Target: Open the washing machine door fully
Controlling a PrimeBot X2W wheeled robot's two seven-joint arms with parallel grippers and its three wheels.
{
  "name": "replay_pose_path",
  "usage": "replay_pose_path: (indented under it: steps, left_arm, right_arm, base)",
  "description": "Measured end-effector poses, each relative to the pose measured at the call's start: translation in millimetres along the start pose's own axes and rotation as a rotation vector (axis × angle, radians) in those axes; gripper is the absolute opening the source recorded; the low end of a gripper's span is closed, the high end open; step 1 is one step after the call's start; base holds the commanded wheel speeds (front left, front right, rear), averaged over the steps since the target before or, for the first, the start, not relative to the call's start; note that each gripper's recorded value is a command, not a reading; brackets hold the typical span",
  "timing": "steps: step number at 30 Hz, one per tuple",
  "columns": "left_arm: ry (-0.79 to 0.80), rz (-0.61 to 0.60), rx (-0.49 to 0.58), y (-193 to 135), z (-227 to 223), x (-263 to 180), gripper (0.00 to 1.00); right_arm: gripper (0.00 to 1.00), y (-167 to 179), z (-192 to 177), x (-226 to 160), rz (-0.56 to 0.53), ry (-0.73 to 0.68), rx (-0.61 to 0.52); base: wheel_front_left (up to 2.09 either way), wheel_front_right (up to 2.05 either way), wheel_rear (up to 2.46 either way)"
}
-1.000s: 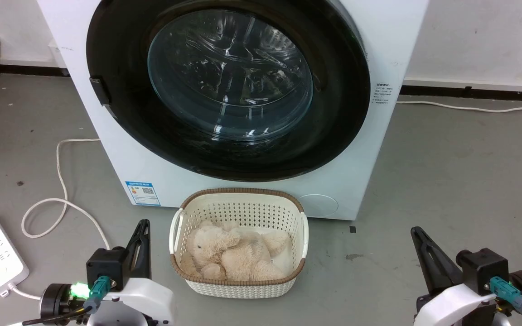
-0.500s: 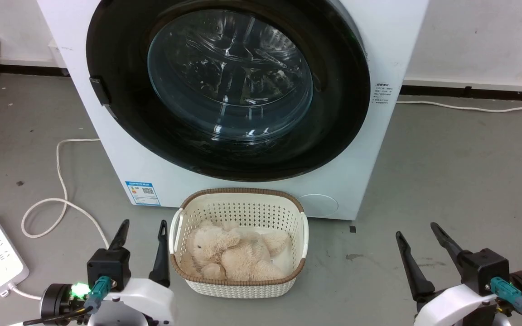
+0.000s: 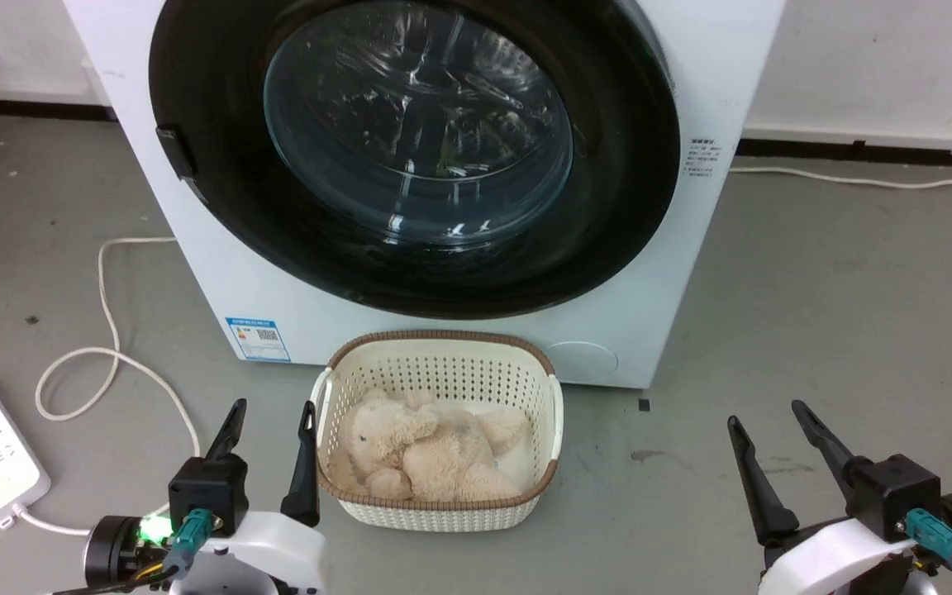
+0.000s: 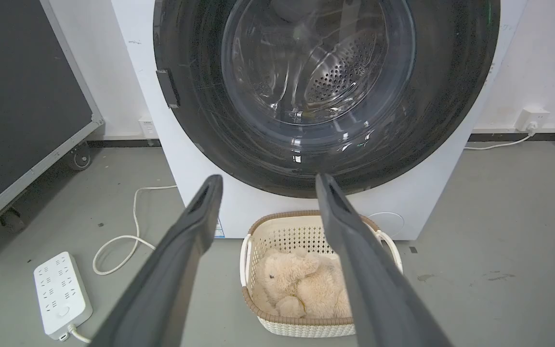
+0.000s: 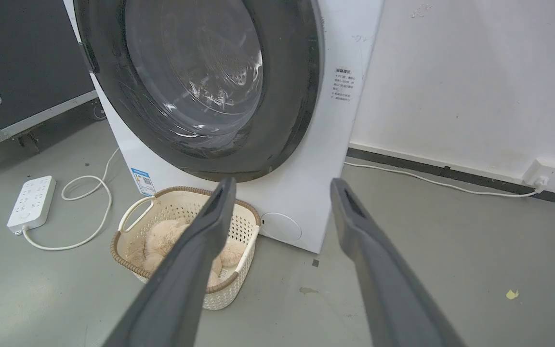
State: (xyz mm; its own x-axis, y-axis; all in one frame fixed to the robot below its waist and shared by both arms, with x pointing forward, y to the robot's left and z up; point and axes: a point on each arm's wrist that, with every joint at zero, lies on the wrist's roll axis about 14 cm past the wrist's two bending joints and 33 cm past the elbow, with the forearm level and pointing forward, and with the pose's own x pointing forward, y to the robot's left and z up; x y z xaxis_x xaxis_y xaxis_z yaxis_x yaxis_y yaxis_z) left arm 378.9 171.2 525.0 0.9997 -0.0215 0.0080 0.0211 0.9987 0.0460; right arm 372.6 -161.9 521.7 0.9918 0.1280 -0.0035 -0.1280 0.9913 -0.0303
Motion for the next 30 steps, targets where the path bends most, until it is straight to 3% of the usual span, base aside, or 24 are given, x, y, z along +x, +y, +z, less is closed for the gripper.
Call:
replay_pose_path:
  steps: [6, 7, 8, 18, 30]
  left_arm:
    - [0.008, -0.005, -0.001, -2, -6, 2, 1.0]
    - [0.01, -0.006, -0.001, -2, -7, 3, 1.0]
    - [0.013, -0.007, -0.002, -2, -8, 3, 1.0]
    - [0.014, -0.022, -0.009, -8, -14, 11, 1.0]
    - [0.011, -0.022, -0.01, -8, -18, 12, 1.0]
  right_arm:
    - [1.0, -1, -5, 4, 0.003, 0.009, -0.002]
    - [0.31, -1, -6, 5, 0.004, 0.008, 0.001]
    - [0.0, -1, -7, 5, 0.004, 0.01, 0.005]
    - [0.0, -9, 12, 32, 0.025, -0.049, 0.009]
    - [0.0, -21, 44, 67, 0.021, -0.121, 0.147]
  base:
    - [0.0, 0.0, 0.0]
    - [0.0, 0.0, 0.0]
    - [0.0, 0.0, 0.0]
    - [0.0, 0.0, 0.0]
    - [0.0, 0.0, 0.0]
